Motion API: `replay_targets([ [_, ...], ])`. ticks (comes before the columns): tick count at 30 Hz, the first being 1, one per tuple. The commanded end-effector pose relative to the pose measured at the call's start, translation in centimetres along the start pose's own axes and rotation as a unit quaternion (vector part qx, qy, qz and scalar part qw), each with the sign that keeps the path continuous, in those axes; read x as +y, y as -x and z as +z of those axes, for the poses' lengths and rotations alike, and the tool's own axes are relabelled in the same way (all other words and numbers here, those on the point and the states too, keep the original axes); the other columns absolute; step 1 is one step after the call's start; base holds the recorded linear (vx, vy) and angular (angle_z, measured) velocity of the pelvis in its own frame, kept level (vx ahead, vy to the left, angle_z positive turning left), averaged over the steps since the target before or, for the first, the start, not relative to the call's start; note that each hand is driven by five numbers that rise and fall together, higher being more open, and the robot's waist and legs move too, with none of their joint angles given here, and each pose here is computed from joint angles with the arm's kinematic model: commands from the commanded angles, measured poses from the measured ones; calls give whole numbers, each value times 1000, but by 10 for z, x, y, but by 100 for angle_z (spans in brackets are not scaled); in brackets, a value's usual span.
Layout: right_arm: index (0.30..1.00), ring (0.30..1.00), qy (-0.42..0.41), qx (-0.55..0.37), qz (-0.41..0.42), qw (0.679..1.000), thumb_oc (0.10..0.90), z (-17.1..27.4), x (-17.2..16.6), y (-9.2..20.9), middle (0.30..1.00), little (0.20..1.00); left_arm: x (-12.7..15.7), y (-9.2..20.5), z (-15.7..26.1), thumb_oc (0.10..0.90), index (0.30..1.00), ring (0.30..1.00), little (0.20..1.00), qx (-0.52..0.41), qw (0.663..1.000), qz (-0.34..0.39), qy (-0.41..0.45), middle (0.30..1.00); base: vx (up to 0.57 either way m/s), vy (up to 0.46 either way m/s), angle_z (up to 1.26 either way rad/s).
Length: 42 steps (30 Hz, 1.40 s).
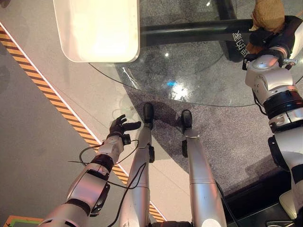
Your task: Wipe the table with a cloth and put it in the basket.
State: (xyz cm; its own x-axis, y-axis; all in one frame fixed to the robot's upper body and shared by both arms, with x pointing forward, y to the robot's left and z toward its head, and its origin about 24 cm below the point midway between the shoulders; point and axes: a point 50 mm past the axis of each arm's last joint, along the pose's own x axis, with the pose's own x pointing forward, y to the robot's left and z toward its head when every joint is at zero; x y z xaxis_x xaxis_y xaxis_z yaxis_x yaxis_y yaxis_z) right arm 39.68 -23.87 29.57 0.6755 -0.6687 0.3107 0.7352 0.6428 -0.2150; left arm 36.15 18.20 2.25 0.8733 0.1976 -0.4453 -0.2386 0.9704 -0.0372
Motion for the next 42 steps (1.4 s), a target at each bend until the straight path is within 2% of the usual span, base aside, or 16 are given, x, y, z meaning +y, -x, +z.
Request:
replay_targets([
  [1,300,300,2,-77,207,975,100,35,65,51,300,200,9,0,-11,800,900,900,900,16,1000,16,-9,900,0,0,0],
  [8,300,300,39,-114,286,951,100,33,85,78,300,200,10,1,-17,800,900,900,900,14,1000,12,-14,900,0,0,0],
  [23,300,300,59,-148,376,913,100,17,108,125,300,200,13,7,-41,800,900,900,900,10,1000,5,-28,900,1,1,3],
  [36,300,300,90,-123,418,896,100,-13,117,143,300,200,18,9,-49,800,900,900,900,11,999,10,-42,900,4,-16,12],
  [42,300,300,68,-97,385,915,100,-20,114,142,300,200,18,10,-52,800,900,900,900,11,999,13,-46,900,-1,-25,7],
])
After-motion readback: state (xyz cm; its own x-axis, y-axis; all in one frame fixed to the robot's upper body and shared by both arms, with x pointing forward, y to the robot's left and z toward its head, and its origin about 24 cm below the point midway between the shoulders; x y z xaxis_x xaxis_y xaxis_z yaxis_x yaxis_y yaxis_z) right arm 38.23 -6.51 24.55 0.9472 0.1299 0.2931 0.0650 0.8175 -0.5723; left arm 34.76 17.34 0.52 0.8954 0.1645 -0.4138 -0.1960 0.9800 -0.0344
